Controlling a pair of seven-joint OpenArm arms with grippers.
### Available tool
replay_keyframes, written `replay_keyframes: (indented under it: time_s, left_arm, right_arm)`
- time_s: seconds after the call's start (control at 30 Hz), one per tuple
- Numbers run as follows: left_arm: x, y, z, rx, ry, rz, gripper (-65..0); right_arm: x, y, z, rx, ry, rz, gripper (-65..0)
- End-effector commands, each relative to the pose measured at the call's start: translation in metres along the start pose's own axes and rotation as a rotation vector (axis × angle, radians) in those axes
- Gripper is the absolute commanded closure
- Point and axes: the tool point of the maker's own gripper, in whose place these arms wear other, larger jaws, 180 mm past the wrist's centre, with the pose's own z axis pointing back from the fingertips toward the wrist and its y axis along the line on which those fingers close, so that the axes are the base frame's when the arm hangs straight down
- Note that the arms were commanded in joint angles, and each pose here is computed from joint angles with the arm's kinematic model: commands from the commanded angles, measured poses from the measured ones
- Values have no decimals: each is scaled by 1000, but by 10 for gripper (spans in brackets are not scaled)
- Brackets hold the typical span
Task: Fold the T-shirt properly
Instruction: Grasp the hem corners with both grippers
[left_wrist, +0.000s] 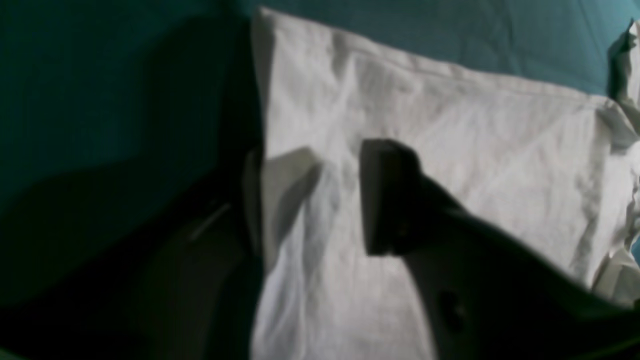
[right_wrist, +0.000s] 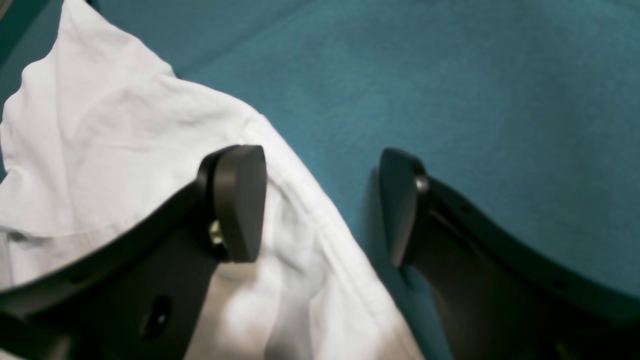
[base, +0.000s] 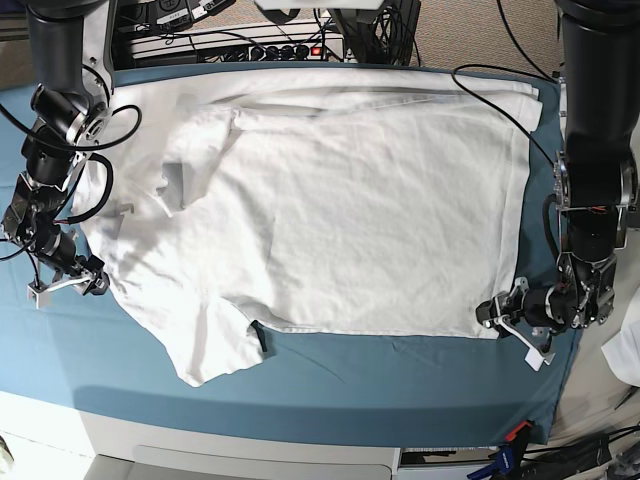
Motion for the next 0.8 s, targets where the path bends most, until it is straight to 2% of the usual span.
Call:
replay_keyframes:
  time_s: [0.0,0.07,0.17,0.27,0.4,0.53,0.77]
  left_arm:
    - [22,-5,9,-4,-43,-19,-227]
    - [23,-3,11,-1,-46,-20,-171]
    - [24,2,13,11,-51,-12,-4]
    - [25,3,15,12,-54,-13,0]
    - [25,1,14,8,-57,-18,0]
    - [26,-1,13,-4,-61,-12,0]
    - [26,-6,14,-27,-60,-28,0]
  right_arm:
    - [29,0,8,7,-74,7,-354]
    - [29,0,8,7,-71,7,-354]
    - [25,-2,8,3,-66,7,-354]
    - [19,-6,8,-6,-64,7,-354]
    - [6,-10,7,-20,-3,16,-354]
    - [2,0,7,34,18,15,-354]
    - [3,13,2,69,-9,9,-354]
